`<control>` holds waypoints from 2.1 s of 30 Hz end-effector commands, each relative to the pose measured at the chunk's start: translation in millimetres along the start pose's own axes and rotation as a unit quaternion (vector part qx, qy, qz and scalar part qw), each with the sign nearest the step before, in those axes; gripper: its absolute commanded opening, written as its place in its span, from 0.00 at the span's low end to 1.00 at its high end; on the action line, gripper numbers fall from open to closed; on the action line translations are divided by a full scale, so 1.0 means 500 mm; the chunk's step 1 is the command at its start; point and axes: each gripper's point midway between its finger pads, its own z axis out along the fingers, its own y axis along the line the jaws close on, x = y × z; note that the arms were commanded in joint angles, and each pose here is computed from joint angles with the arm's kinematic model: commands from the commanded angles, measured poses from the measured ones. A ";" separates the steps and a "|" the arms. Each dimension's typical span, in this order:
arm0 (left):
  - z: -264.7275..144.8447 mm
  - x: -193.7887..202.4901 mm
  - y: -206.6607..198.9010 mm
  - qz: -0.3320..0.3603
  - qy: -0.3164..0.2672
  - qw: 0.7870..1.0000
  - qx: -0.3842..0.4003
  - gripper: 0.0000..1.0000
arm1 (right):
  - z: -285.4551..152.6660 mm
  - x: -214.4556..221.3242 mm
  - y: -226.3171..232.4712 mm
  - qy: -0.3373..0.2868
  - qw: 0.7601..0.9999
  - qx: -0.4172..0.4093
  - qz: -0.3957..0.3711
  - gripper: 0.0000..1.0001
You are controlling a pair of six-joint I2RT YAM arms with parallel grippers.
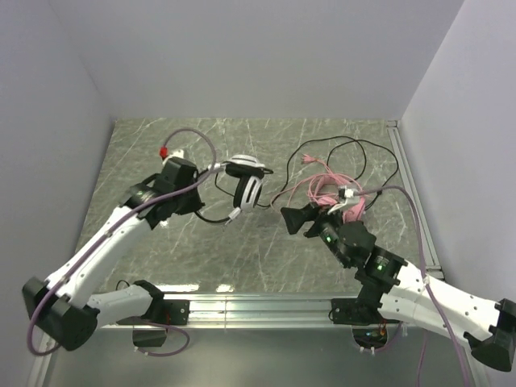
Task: Wrap the headphones
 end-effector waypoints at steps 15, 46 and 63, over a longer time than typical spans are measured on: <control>-0.325 -0.175 -0.134 0.042 -0.107 0.973 0.202 0.00 | 0.057 -0.019 0.119 -0.074 0.955 -0.169 -0.232 0.87; -0.386 -0.187 -0.129 0.057 -0.112 0.970 0.210 0.00 | 0.388 0.051 0.162 -0.020 0.907 -0.204 -0.369 0.81; -0.365 -0.191 -0.143 0.050 -0.111 0.969 0.214 0.00 | 0.333 0.129 0.175 0.055 0.908 -0.275 -0.312 0.00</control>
